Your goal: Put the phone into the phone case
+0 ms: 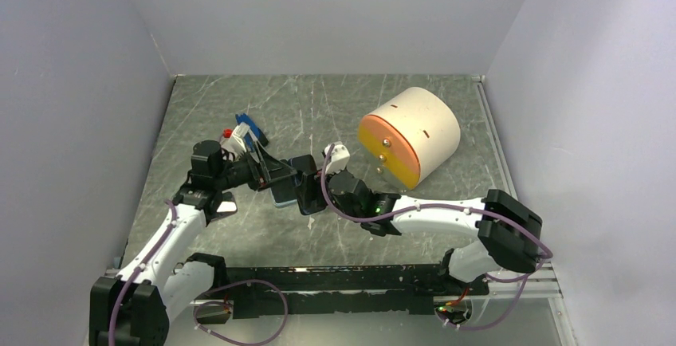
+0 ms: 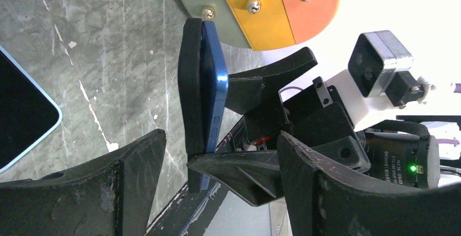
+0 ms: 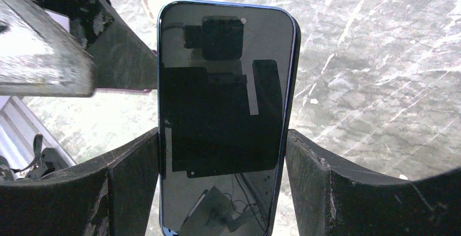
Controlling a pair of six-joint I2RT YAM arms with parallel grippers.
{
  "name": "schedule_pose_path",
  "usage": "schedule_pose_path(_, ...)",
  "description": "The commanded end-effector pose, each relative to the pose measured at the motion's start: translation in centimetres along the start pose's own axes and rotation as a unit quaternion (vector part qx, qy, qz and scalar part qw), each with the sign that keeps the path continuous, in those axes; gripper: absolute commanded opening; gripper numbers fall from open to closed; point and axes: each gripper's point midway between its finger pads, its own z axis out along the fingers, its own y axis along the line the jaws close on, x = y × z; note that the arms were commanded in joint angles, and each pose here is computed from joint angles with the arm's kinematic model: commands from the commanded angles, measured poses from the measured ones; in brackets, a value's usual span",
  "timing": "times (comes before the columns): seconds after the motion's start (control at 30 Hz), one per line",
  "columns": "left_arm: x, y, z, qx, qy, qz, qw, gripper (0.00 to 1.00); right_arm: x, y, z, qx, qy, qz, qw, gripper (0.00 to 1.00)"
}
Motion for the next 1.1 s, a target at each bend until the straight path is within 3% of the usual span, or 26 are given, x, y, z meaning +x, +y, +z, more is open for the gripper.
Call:
schedule_pose_path(0.0,-0.2,-0.6,0.4,0.017,-0.003,0.024,1.000,0.78,-6.1,3.5,-1.1,-0.057,-0.087,0.051,0.993,0.55)
schedule_pose_path(0.37,-0.1,-0.6,0.6,0.023,-0.004,0.029,0.999,0.62,-6.5,4.3,-1.4,-0.080,-0.095,0.067,0.990,0.54)
schedule_pose_path(0.97,-0.2,-1.9,0.4,0.039,-0.002,0.043,0.998,0.03,-5.6,4.5,-1.2,-0.088,-0.083,0.065,0.991,0.57)
schedule_pose_path(1.07,-0.4,-2.3,0.2,0.038,-0.008,0.051,0.998,0.03,-5.3,4.4,-1.3,-0.089,-0.079,0.063,0.991,0.58)
